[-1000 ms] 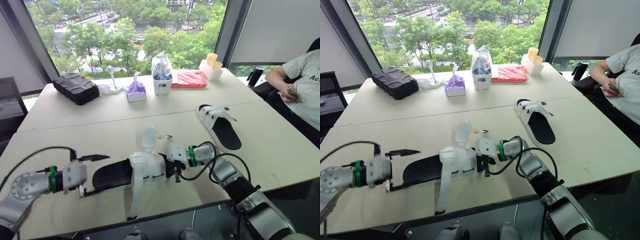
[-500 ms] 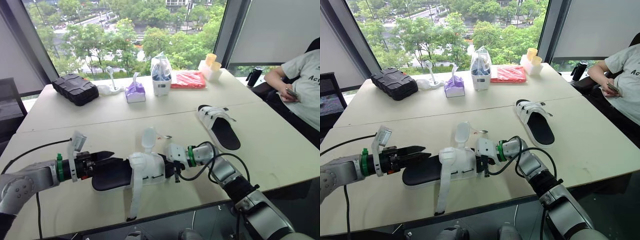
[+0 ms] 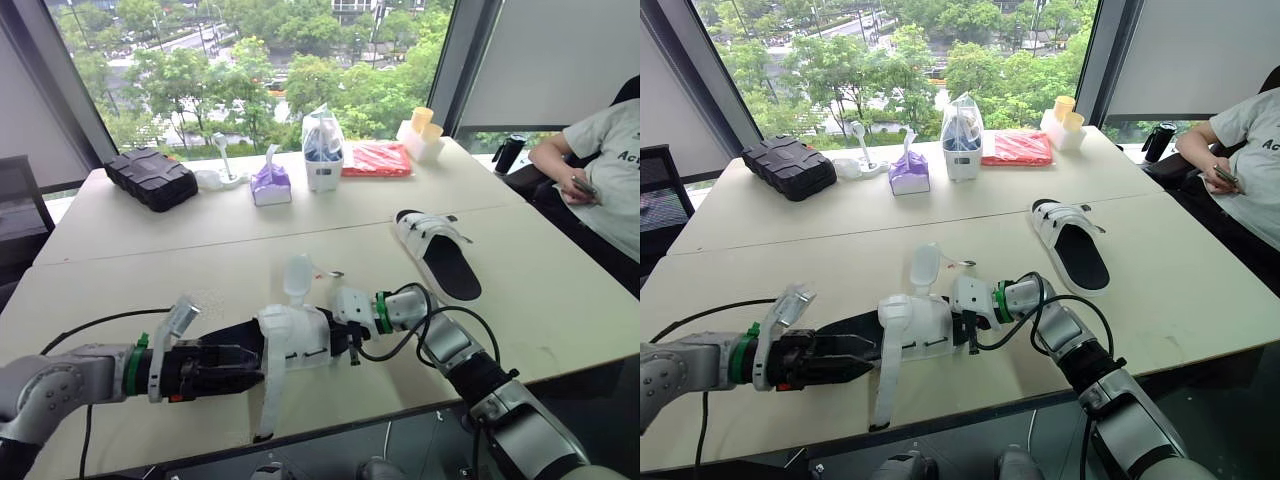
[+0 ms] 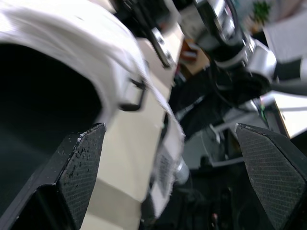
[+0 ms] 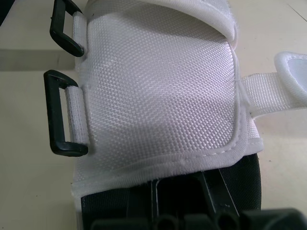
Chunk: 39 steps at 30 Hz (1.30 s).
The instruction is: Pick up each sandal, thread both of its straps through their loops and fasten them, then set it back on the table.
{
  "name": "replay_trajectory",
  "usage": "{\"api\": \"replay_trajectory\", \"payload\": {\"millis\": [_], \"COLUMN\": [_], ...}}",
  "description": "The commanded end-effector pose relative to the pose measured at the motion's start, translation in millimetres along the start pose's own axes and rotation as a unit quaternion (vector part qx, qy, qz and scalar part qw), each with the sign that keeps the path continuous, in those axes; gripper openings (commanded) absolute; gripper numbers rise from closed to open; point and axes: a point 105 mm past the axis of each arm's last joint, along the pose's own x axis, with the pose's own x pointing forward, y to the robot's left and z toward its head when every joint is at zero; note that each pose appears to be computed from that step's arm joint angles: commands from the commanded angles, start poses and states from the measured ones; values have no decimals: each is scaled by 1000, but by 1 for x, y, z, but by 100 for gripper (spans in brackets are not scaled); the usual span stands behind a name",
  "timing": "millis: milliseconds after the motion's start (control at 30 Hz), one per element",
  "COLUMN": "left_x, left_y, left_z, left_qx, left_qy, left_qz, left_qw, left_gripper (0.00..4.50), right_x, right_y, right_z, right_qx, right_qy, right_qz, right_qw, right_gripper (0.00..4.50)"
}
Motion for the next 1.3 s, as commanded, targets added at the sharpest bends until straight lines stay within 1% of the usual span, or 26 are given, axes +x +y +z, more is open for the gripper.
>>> {"api": "replay_trajectory", "payload": {"millis": [33, 133, 300, 433, 633, 900, 933, 1000, 1133, 1167, 1233, 1300], "left_x": [10, 17, 23, 24, 25, 26, 27, 29, 33, 33, 34, 34], "left_y": [-6, -7, -3, -2, -2, -5, -5, -3, -3, -2, -2, -3], "left_z": [-10, -21, -22, -24, -34, -41, -41, -38, -33, -31, -29, -28], "left_qx": [32, 55, 78, 79, 85, 73, 73, 70, 64, 62, 59, 54], "left_qy": [21, 41, 37, 38, 60, 67, 65, 52, 38, 33, 27, 26], "left_qz": [-11, -11, 2, 1, -1, -10, -9, -5, -3, -2, -2, -4], "left_qw": [999, 998, 996, 996, 995, 995, 995, 996, 997, 998, 998, 998], "left_gripper": [446, 446, 446, 446, 446, 446, 424, 360, 160, 102, 10, 10], "right_x": [-5, -6, -7, -7, -7, -7, -7, -7, -7, -8, -8, -8], "right_y": [7, 6, 7, 7, 7, 7, 7, 7, 7, 7, 7, 7], "right_z": [-31, -31, -32, -32, -32, -32, -32, -32, -32, -32, -32, -32], "right_qx": [39, 39, 40, 40, 42, 42, 42, 43, 43, 43, 43, 43], "right_qy": [59, 60, 61, 62, 62, 61, 61, 61, 61, 62, 63, 63], "right_qz": [2, 0, 0, -1, -1, -3, -4, -4, -5, -5, -4, -4], "right_qw": [997, 997, 997, 997, 997, 997, 997, 997, 997, 997, 997, 997], "right_gripper": [0, 0, 0, 0, 0, 0, 0, 0, 0, 0, 0, 0]}}
